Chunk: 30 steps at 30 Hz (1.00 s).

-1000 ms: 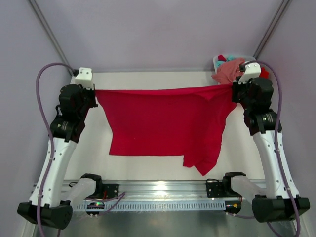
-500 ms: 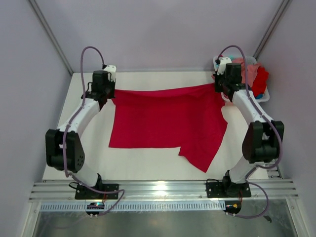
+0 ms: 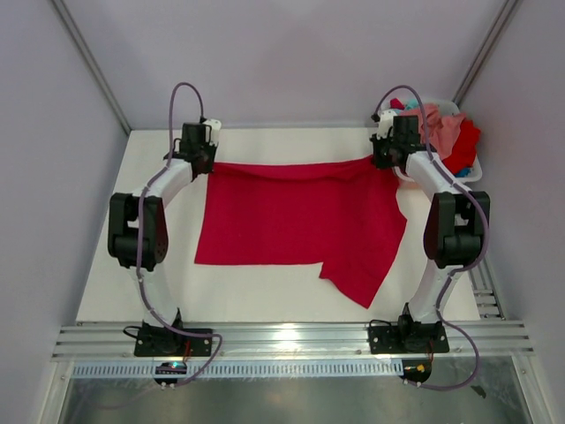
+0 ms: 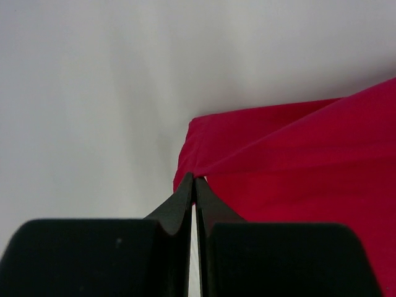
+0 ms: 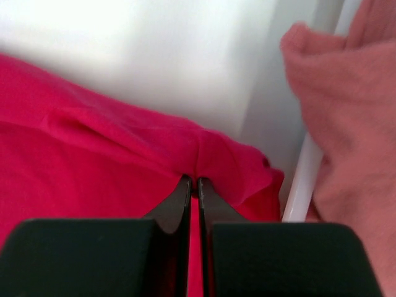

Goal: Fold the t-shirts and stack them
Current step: Fold the tshirt

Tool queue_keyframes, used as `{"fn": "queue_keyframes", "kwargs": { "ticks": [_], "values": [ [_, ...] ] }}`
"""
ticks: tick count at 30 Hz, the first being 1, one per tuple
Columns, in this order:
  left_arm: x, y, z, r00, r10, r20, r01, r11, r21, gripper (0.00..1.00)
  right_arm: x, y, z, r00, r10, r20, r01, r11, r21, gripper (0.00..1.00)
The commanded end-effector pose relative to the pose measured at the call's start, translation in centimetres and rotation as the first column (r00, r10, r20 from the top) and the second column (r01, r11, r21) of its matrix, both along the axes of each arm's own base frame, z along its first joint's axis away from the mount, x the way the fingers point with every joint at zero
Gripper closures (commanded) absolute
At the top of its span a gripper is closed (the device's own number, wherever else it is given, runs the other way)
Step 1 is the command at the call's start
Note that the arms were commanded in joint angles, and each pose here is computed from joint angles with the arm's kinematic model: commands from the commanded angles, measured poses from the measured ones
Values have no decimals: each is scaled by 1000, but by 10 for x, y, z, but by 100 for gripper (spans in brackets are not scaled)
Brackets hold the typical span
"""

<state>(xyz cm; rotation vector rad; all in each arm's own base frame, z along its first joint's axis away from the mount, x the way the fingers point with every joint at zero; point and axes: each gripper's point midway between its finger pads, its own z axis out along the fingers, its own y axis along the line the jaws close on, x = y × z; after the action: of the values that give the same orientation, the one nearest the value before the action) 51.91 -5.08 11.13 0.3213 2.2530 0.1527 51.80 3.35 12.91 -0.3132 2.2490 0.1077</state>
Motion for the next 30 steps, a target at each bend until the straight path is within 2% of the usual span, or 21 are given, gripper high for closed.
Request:
{"fn": "queue_keyframes", "kwargs": {
  "ticks": [1,5,9,14,18,27,28,29,30],
  "values": [
    [-5,7,27,1000,-18,13,18,1000,-12,100,-24,6,29,997,69,33,-69,998,1,97],
    [-25,12,30,999,-39,-13,39,999,-1,100,-48,9,31,994,110,-8,-110,994,0,97],
    [-46,13,33,996,-77,-55,78,997,14,100,-75,15,24,979,168,-115,-167,986,20,97],
    [-65,4,43,986,-144,-83,142,989,-34,100,-93,17,30,973,182,-142,-179,983,33,97],
    [-85,-1,39,966,-191,-174,183,981,-56,100,-105,22,28,950,231,-212,-222,973,62,97],
    [-97,-8,48,945,-247,-212,234,968,-86,100,-129,25,23,907,296,-298,-287,955,77,96],
    [-98,-9,49,943,-251,-217,237,967,-89,98,-131,27,23,903,305,-304,-293,952,85,89],
    [-101,-9,47,938,-252,-238,236,967,-93,96,-135,30,24,893,323,-314,-306,946,103,78],
    [-98,-9,51,937,-255,-239,239,966,-95,77,-136,30,22,887,330,-324,-312,944,106,57]
  ]
}}
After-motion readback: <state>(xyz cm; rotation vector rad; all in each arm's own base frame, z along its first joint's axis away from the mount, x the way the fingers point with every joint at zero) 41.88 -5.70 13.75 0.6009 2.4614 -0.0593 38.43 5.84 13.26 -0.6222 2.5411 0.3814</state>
